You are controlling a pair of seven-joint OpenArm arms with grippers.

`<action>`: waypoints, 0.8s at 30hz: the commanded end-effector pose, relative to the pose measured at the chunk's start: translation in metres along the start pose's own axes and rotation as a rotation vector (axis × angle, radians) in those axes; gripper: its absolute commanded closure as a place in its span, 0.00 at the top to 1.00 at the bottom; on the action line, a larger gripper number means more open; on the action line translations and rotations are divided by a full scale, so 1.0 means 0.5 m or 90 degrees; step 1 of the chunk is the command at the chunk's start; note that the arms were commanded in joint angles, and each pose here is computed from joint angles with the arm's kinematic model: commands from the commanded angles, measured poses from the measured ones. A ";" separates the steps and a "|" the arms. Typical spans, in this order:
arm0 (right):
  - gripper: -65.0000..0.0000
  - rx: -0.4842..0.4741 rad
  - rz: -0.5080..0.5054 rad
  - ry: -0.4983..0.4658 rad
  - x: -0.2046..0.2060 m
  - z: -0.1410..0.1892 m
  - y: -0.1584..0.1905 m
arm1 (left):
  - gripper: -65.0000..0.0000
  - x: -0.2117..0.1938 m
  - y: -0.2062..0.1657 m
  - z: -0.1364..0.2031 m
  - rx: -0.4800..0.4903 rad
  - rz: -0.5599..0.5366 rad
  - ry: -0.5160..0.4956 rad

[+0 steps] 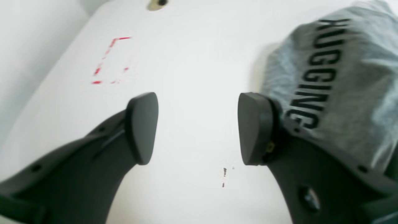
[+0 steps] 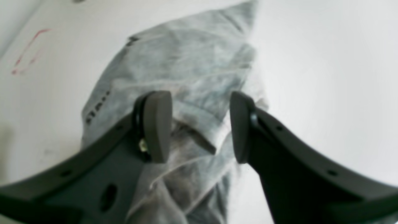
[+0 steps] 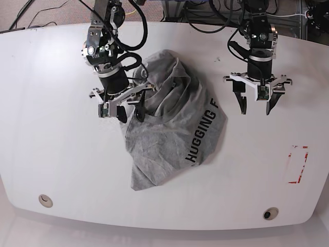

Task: Layout the t-shirt on the table in an organized manner, then fold the t-shirt properly
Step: 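Grasp a fold of the grey t-shirt with the right gripper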

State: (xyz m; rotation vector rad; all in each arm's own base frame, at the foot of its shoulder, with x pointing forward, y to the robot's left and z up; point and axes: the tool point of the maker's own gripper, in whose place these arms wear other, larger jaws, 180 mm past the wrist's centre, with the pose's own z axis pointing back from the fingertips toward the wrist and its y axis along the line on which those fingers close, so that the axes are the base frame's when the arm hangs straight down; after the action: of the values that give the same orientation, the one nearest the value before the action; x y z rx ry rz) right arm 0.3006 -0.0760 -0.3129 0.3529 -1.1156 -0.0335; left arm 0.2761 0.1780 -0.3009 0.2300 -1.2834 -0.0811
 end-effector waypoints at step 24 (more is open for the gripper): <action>0.45 0.028 -0.130 0.043 -0.020 -0.047 -0.028 | 0.58 0.030 0.018 -0.002 -0.002 -0.035 -0.037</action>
State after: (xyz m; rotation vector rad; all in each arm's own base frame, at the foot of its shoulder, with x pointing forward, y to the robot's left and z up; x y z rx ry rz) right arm 0.3102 -0.0844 -0.3506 0.4736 -0.9576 -0.1804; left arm 0.2779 0.1825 -0.2985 0.2483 -1.2855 -0.1376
